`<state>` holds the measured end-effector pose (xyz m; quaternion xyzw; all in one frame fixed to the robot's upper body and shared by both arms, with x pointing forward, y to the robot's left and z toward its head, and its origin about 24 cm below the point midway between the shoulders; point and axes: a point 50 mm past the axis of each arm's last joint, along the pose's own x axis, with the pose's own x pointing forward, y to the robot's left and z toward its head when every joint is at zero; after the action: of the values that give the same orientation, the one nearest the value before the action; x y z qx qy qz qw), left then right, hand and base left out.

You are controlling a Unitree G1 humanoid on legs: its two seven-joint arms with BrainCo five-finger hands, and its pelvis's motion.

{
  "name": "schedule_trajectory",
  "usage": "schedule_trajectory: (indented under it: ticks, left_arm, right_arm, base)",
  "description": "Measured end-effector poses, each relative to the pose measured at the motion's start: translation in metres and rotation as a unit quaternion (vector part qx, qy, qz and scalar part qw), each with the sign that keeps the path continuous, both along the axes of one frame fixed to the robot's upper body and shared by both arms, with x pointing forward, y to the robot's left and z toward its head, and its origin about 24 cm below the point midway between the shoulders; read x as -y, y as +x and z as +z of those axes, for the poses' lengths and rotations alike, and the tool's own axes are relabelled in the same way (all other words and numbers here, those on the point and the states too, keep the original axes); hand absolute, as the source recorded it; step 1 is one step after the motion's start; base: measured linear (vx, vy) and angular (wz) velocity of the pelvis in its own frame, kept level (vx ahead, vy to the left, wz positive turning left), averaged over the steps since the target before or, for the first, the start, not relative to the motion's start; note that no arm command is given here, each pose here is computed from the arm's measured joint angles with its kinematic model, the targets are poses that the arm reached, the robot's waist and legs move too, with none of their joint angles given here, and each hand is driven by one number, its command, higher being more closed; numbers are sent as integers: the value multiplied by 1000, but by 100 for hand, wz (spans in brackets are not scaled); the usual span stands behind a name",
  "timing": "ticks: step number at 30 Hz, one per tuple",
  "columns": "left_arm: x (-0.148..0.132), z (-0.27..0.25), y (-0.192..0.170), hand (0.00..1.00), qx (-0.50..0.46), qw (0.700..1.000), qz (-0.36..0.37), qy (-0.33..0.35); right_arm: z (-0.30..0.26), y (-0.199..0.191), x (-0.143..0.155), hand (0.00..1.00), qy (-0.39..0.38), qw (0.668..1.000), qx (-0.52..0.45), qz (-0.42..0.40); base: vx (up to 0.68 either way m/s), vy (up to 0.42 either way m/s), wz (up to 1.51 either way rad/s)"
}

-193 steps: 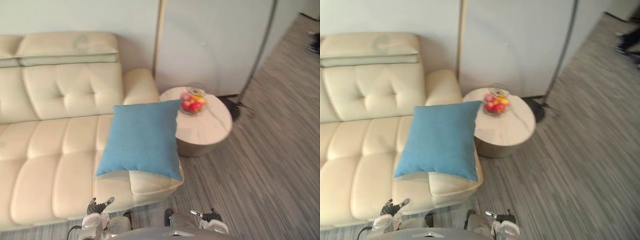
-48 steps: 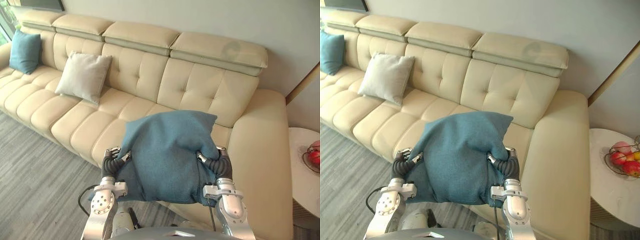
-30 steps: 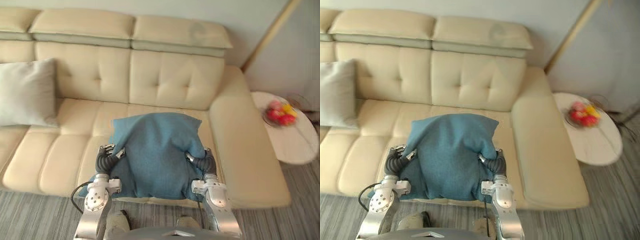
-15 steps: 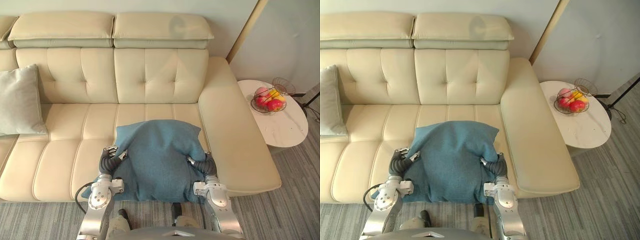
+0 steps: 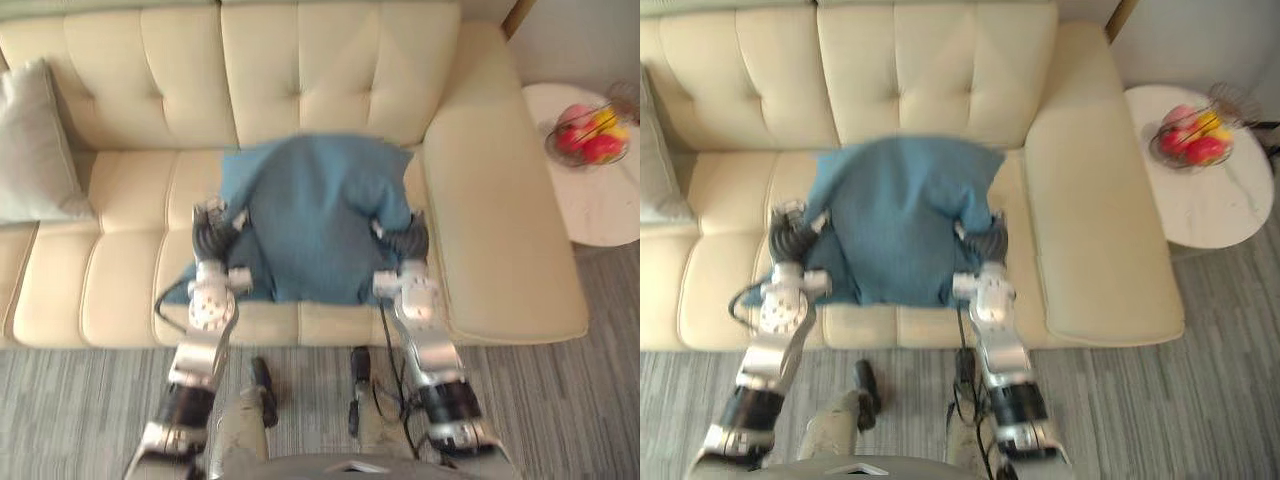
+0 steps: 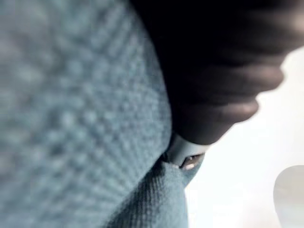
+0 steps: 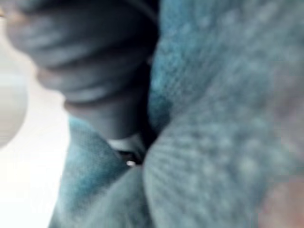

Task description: Pick up cushions and gather them together orderly.

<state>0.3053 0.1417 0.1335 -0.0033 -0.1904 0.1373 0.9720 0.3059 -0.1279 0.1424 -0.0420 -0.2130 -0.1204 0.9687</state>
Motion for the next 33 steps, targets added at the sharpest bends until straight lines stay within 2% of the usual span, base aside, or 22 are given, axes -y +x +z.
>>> schedule_trajectory:
  ticks: [5, 7, 10, 11, 12, 17, 20, 26, 32, 33]
  left_arm:
    - [3, 94, 36, 100, 129, 991, 28, 22]
    - [5, 144, 42, 100, 193, 980, 36, 36]
    - [12, 206, 41, 100, 263, 963, 41, 43]
    - [13, 225, 40, 100, 281, 958, 44, 41]
    - [15, 232, 39, 0, 287, 956, 44, 40]
    - [12, 252, 47, 0, 280, 958, 55, 29]
    - [8, 263, 50, 0, 274, 960, 53, 0]
    - [1, 266, 49, 0, 272, 961, 42, -30]
    - [-15, 201, 71, 0, 182, 981, 41, -59]
    - [-19, 177, 76, 0, 148, 986, 44, -61]
  right_arm:
    - [102, 14, -8, 100, 23, 981, 180, -67]
    - [143, 12, -8, 100, 44, 964, 245, -96]
    - [187, 15, -4, 100, 73, 945, 293, -129]
    - [202, 16, -3, 0, 84, 940, 300, -138]
    - [208, 16, -2, 0, 89, 938, 305, -143]
    - [242, 19, 9, 0, 123, 926, 309, -178]
    - [259, 24, 16, 0, 155, 928, 299, -159]
    - [241, 51, 27, 0, 174, 954, 210, -127]
    - [213, 61, 43, 0, 161, 964, 171, -124]
    - [206, 60, 46, 0, 156, 965, 171, -123]
  base:
    - [-162, -36, 16]
    - [-64, -8, 26]
    - [-45, -12, 16]
    - [-25, -24, 10]
    - [-17, -32, 12]
    - [8, -11, 10]
    - [20, 4, 10]
    - [23, 29, 7]
    - [4, 22, -2]
    - [0, 0, 0]
